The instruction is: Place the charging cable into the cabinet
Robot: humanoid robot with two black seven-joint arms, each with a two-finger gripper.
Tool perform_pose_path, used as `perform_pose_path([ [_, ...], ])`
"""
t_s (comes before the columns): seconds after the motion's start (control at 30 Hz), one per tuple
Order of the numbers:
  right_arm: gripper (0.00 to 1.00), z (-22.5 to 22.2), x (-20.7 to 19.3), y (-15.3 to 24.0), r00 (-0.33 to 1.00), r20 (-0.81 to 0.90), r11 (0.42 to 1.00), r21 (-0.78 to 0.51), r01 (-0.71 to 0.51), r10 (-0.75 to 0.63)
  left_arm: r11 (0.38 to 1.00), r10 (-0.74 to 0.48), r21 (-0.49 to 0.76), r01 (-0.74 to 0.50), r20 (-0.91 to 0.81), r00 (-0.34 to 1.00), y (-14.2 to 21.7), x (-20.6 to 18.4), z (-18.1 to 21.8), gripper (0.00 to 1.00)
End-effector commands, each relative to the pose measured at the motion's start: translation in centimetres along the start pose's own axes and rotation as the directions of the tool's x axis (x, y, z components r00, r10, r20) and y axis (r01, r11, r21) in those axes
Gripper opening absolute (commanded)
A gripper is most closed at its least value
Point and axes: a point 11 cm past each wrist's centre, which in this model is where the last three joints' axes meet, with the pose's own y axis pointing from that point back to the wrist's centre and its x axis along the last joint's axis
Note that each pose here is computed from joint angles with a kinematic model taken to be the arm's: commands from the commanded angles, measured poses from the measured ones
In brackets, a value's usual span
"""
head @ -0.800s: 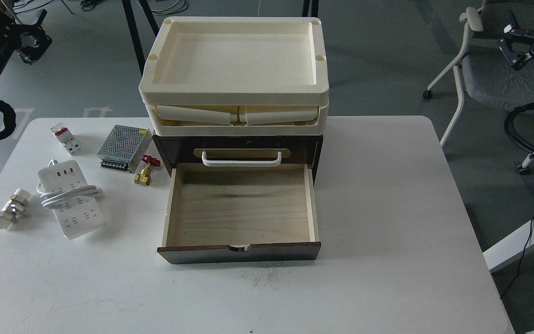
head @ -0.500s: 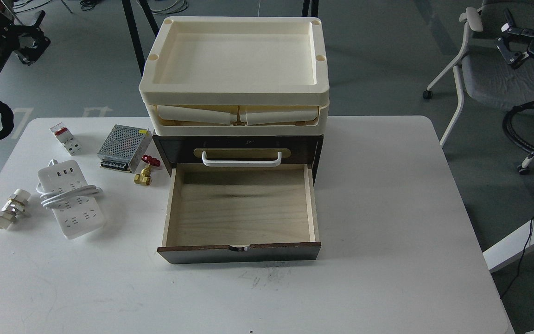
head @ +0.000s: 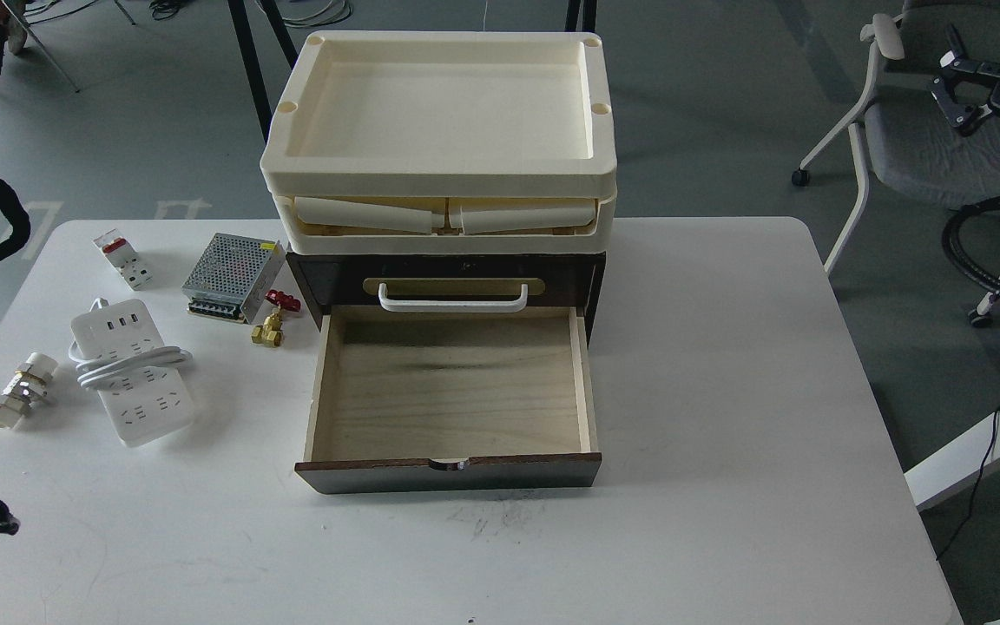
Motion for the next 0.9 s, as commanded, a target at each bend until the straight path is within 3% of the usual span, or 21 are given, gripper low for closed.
perform_pose_path([
  [0.0, 1.0, 0.0, 0.0, 0.0, 1.0, 0.001, 1.0, 0.001, -0.001, 0.001, 0.998, -0.02, -0.064, 0.017, -0.04, 0.999, -0.5, -0.8, 1.4, 0.99],
  [0.2, 1.0, 0.1, 0.3, 0.2, 1.0, 0.001, 1.0, -0.001, -0.007, 0.007, 0.959, -0.28, -0.047, 0.279, -0.014, 0.96, -1.1, -7.9, 6.2, 0.99],
  [0.37, 1.0, 0.2, 0.4, 0.3, 1.0, 0.003, 1.0, -0.002, -0.01, 0.01, 0.862, -0.507, 0.063, 0.504, 0.151, 0.849, 0.7, -14.4, 10.1, 0.99],
  [0.47, 1.0, 0.2, 0.4, 0.4, 1.0, 0.002, 1.0, -0.002, -0.011, 0.011, 0.829, -0.556, 0.147, 0.539, 0.316, 0.769, 1.2, -15.0, 11.2, 0.99],
  [0.63, 1.0, 0.3, 0.7, 0.6, 1.0, 0.001, 1.0, -0.005, -0.017, 0.017, 0.773, -0.604, 0.278, 0.57, 0.597, 0.528, 1.8, -15.8, 13.1, 0.99],
  [0.87, 1.0, 0.8, 1.7, 1.4, 0.999, 0.001, 0.999, -0.017, -0.041, 0.041, 0.696, -0.655, 0.484, 0.531, 0.73, 0.194, 2.9, -16.6, 12.2, 1.0],
])
